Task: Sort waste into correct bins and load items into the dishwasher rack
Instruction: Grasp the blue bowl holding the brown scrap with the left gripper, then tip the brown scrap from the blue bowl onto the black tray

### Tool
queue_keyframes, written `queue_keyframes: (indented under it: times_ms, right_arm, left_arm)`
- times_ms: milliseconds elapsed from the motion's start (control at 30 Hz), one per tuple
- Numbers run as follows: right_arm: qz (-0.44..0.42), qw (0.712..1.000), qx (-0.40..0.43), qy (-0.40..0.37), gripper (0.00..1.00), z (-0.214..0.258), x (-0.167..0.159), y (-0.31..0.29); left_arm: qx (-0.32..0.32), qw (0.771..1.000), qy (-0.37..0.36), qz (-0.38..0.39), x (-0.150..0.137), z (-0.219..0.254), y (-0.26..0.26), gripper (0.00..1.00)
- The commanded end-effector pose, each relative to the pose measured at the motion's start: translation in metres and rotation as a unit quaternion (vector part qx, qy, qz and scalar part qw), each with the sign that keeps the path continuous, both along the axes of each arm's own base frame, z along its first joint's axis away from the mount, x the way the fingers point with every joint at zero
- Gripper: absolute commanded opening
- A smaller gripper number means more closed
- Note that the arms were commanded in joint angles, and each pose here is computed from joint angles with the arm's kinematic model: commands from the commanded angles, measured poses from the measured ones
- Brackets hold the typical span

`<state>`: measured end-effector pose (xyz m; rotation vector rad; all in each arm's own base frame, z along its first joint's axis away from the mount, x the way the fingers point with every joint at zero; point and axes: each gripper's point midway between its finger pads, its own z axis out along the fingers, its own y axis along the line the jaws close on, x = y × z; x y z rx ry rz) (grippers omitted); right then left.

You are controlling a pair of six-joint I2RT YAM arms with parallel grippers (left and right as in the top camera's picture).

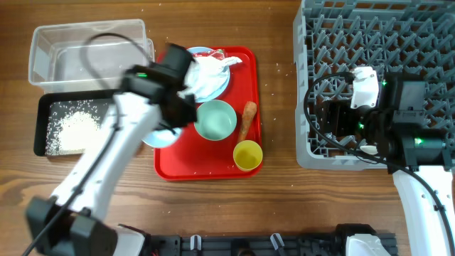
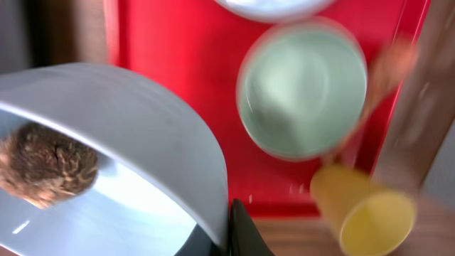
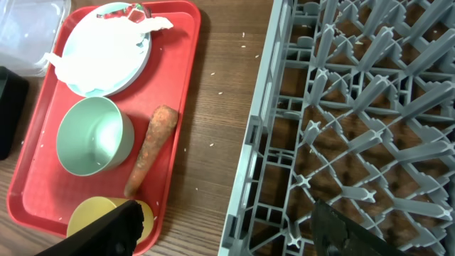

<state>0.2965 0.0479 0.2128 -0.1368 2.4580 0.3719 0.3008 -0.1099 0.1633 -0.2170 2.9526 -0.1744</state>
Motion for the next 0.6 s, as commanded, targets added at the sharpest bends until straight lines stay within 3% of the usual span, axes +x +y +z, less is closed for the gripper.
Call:
queue_keyframes:
  times_ms: [0,67,367,467,567]
  right_arm:
    - [-0.003,1.000,-0.003,-0.009,0.78,0.007,0.005,-0.002]
    - [-0.003,1.000,-0.003,-0.008,0.78,0.007,0.005,-0.002]
    - [-0.003,1.000,-0.003,-0.010,0.78,0.007,0.005,-0.002]
    - [-0.003,1.000,-0.003,-0.009,0.79,0.007,0.005,-0.002]
    - [-0.002,1.000,-0.004,-0.006,0.78,0.006,0.004,-0.002]
  left_arm:
    - [-0.119,0.991,-0.051,0.013,0.025,0.031,0.026,0.04]
    - [-0.196,0.977,-0.083,0.025,0.042,0.043,0.052,0.04]
    - [-0.404,0.894,-0.182,0.062,0.071,0.058,0.147,0.04]
    - [-0.477,0.856,-0.182,0.088,0.080,0.040,0.168,0.04]
    - [-0.558,0.801,-0.172,0.132,0.085,0.026,0.186,0.04]
